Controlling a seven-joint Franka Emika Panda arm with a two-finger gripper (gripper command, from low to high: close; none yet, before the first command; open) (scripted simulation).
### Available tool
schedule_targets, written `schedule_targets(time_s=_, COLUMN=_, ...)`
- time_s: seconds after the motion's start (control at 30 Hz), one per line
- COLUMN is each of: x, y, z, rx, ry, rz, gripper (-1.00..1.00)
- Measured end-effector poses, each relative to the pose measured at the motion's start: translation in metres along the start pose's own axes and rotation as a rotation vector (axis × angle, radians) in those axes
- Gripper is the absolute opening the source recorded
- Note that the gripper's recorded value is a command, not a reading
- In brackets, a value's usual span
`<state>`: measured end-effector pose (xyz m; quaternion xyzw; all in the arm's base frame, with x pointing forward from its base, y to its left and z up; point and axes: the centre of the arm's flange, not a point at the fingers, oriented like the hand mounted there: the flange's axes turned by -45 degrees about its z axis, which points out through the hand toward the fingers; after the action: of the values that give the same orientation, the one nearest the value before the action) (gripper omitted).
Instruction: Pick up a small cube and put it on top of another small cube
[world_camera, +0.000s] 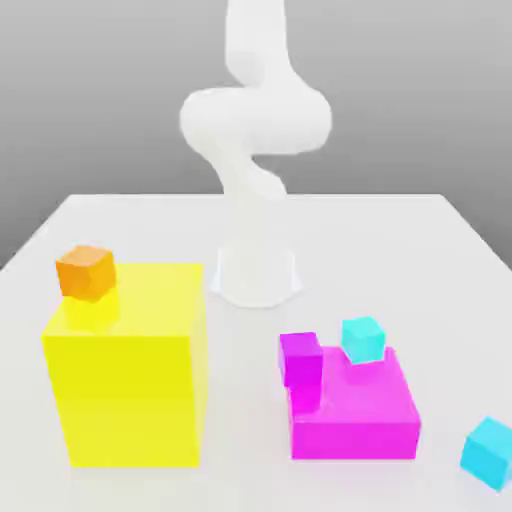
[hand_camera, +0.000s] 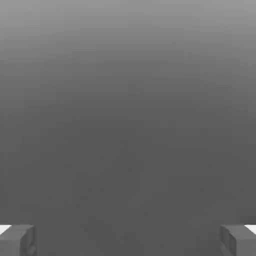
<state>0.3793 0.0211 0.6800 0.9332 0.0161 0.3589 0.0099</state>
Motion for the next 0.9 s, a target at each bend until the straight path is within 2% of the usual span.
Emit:
schedule_targets(time_s=0.2, x=-0.008, y=-0.057, z=0.108, rx=0.005, ry=-0.156, rz=-0.136, gripper=0.00)
schedule_targets(time_s=0.43, x=-0.053, y=-0.127, z=0.221, rx=0.045, ry=-0.324, rz=-0.298, gripper=0.00)
schedule_targets(time_s=0.9, x=-0.236, y=-0.266, z=0.376, rx=0.237, ry=-0.641, rz=-0.608, gripper=0.00)
